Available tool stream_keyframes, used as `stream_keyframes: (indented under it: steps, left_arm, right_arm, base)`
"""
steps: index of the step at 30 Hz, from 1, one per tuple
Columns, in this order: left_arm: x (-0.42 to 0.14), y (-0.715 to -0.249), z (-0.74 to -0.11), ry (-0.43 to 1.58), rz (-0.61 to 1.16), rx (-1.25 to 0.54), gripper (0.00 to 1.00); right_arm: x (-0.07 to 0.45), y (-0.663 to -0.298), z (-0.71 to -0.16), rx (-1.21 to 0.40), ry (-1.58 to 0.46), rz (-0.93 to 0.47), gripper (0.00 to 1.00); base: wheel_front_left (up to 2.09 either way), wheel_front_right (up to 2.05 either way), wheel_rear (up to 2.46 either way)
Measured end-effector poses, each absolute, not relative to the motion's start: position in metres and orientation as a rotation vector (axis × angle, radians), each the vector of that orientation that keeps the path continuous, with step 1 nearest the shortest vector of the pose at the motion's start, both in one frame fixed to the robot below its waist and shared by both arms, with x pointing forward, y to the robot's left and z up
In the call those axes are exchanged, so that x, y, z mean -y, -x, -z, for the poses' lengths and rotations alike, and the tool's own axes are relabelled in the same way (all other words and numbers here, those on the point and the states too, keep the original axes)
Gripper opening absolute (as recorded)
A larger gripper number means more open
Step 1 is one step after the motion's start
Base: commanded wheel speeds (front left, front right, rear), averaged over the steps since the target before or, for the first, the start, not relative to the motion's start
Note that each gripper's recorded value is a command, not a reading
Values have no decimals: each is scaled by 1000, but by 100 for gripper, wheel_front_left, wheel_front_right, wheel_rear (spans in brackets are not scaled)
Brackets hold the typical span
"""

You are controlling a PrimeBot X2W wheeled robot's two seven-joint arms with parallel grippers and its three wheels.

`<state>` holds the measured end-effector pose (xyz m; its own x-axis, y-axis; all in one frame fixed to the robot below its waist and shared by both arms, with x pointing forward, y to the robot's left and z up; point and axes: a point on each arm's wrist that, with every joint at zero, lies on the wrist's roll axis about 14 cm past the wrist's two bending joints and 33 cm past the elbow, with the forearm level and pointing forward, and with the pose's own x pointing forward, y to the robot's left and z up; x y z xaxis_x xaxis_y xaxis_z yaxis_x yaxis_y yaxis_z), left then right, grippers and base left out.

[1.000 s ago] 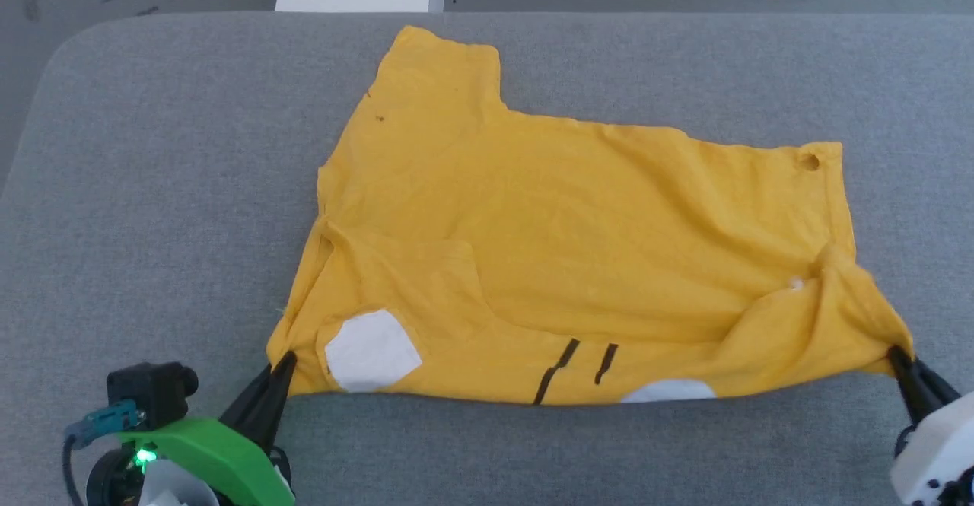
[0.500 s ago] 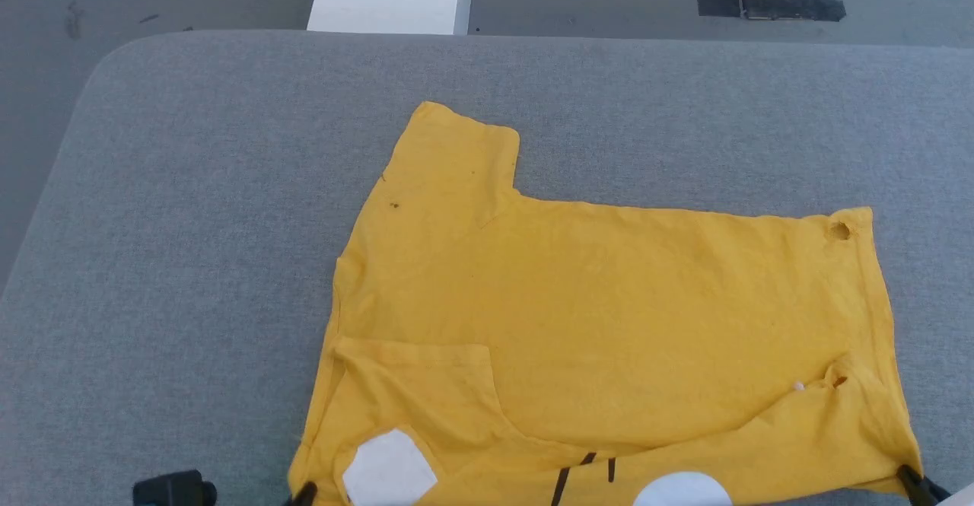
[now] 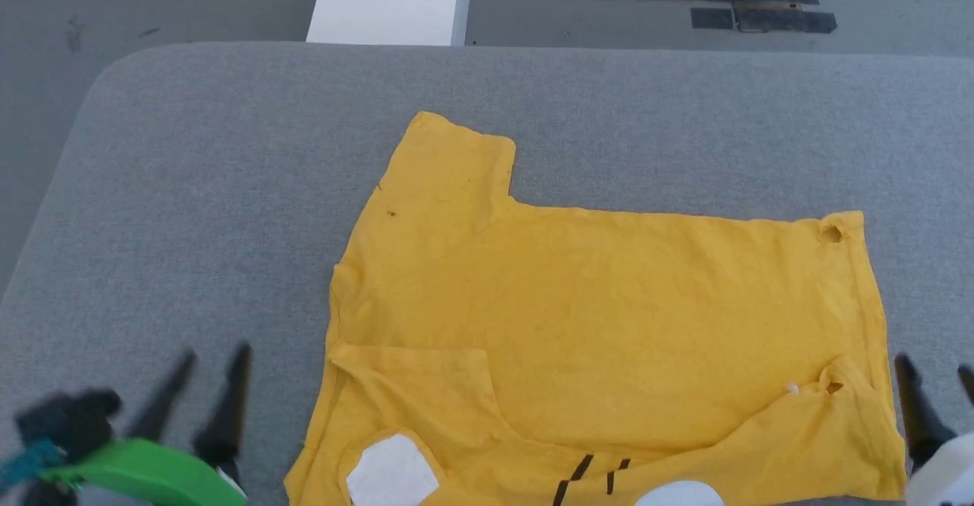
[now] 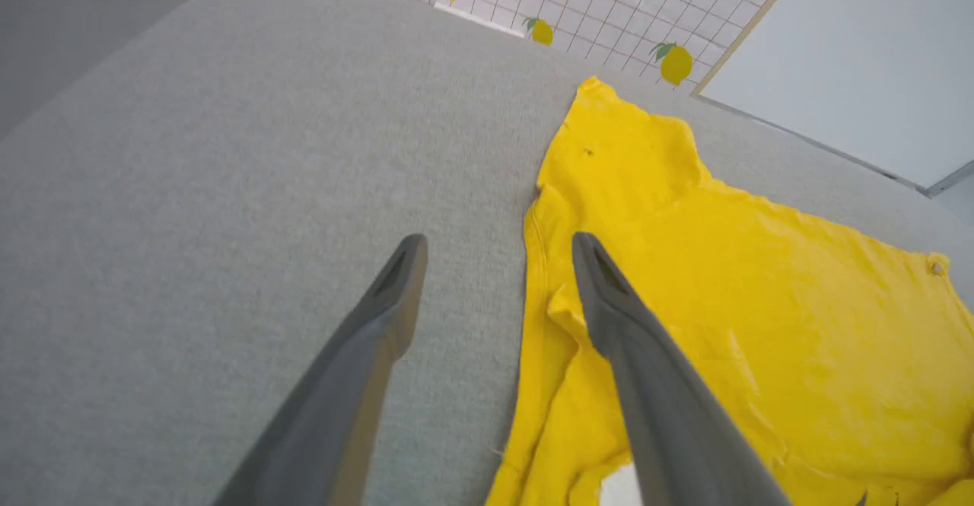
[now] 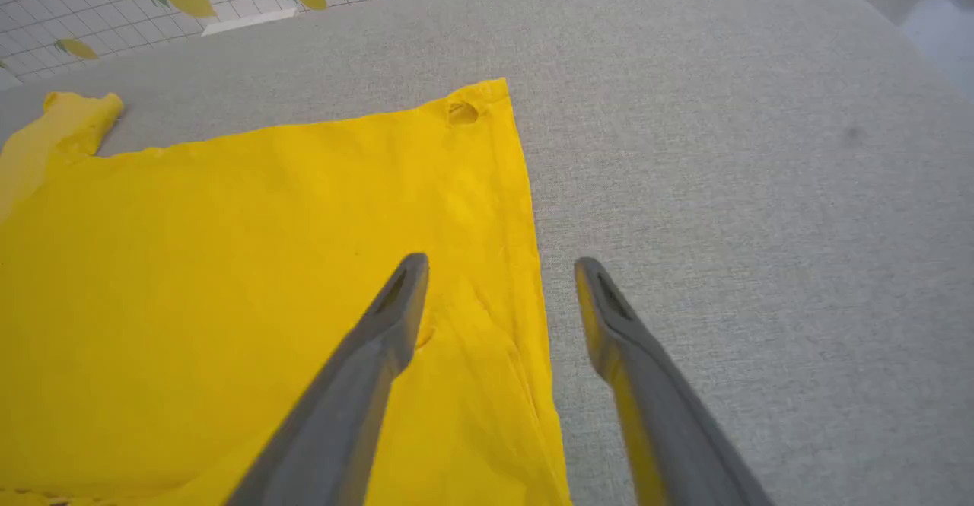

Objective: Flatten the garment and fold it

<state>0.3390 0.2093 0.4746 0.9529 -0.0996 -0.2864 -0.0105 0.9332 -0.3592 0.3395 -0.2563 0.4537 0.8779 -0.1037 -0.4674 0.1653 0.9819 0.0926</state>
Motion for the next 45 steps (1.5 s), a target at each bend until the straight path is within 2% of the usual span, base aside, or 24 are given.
stream_keyframes:
  steps: [3, 7, 13, 17, 23, 31, 42, 43, 45]
  left_arm:
    - [-222, -377, -522, 198, 86, -135, 100]
    - [-215, -430, -572, 11, 195, 2, 100]
    - [-196, -508, -601, -151, 330, 59, 100]
    - [-179, -549, -570, -163, 421, -62, 100]
    - [-162, -581, -503, -157, 491, -259, 100]
    - [-127, -585, -423, -65, 609, -468, 100]
    - [-113, -595, -367, -21, 661, -541, 100]
    - [-111, -594, -365, -20, 670, -545, 0]
    - [-108, -594, -364, -25, 684, -541, 0]
  right_arm:
    - [248, -361, -471, -381, -107, 115, 100]
    - [231, -387, -481, -293, -107, 65, 100]
    - [209, -423, -482, -223, -99, 4, 100]
    - [199, -439, -469, -232, -98, -23, 100]
    - [200, -446, -439, -296, -97, -17, 100]
    - [215, -443, -412, -363, -77, 28, 100]
    - [233, -438, -392, -417, -47, 81, 100]
    - [234, -438, -393, -415, -44, 84, 100]
    - [236, -439, -395, -412, -38, 87, 100]
  base:
    - [0, 0, 0]
    - [0, 0, 0]
    - [0, 0, 0]
    - [0, 0, 0]
    - [0, 0, 0]
    - [0, 0, 0]
    - [0, 0, 0]
    - [0, 0, 0]
    - [0, 0, 0]
